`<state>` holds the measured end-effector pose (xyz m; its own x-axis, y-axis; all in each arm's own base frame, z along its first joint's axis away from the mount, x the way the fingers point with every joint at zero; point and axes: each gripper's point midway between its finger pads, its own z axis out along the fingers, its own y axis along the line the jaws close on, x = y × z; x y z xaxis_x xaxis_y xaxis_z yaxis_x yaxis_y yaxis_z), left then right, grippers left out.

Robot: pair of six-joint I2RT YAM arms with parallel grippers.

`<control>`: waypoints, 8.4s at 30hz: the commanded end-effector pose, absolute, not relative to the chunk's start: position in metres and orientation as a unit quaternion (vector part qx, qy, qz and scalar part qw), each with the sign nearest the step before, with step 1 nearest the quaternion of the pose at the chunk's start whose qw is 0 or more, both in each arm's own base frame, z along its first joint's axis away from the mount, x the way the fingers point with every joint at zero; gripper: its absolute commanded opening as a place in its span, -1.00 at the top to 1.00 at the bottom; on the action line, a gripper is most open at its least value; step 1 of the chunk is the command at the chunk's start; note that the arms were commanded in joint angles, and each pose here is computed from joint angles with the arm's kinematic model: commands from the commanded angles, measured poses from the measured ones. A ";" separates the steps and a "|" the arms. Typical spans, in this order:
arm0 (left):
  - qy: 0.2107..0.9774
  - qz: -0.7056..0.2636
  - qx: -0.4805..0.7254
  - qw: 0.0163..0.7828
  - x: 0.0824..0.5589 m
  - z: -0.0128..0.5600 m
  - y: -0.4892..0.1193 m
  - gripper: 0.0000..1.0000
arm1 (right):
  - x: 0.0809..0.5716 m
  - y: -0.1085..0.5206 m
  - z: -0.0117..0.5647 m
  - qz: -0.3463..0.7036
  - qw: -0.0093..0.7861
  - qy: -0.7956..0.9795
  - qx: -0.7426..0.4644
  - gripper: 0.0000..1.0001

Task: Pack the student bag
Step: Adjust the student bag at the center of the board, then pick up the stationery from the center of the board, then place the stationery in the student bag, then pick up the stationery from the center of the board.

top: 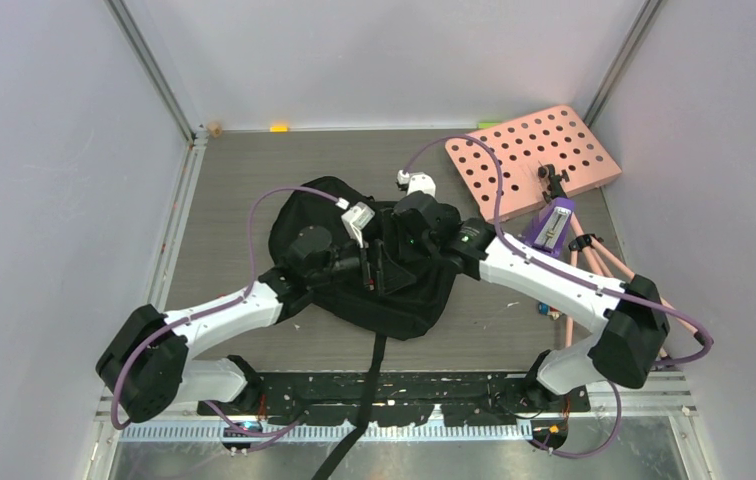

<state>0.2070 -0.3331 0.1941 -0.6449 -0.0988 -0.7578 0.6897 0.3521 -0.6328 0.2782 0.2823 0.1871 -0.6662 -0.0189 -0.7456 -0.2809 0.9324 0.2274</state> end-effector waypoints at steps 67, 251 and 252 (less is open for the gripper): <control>0.854 -0.119 -0.238 0.447 0.202 0.133 -0.055 -0.50 | 0.298 0.241 0.203 0.076 0.456 0.885 -0.047 0.99; 0.884 -0.117 -0.238 0.384 0.249 0.083 -0.069 -0.56 | 0.327 0.178 0.227 0.046 0.497 0.866 0.018 0.99; 0.883 -0.121 -0.241 0.386 0.252 0.081 -0.070 -0.51 | 0.327 0.178 0.227 0.048 0.497 0.866 0.018 0.99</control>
<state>0.2391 -0.0716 0.0878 -0.6304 -0.4602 -0.6252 -0.2928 0.8868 -0.3576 0.3212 0.1958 0.2032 -0.5767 0.0434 -0.8158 -0.0720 0.9920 0.1037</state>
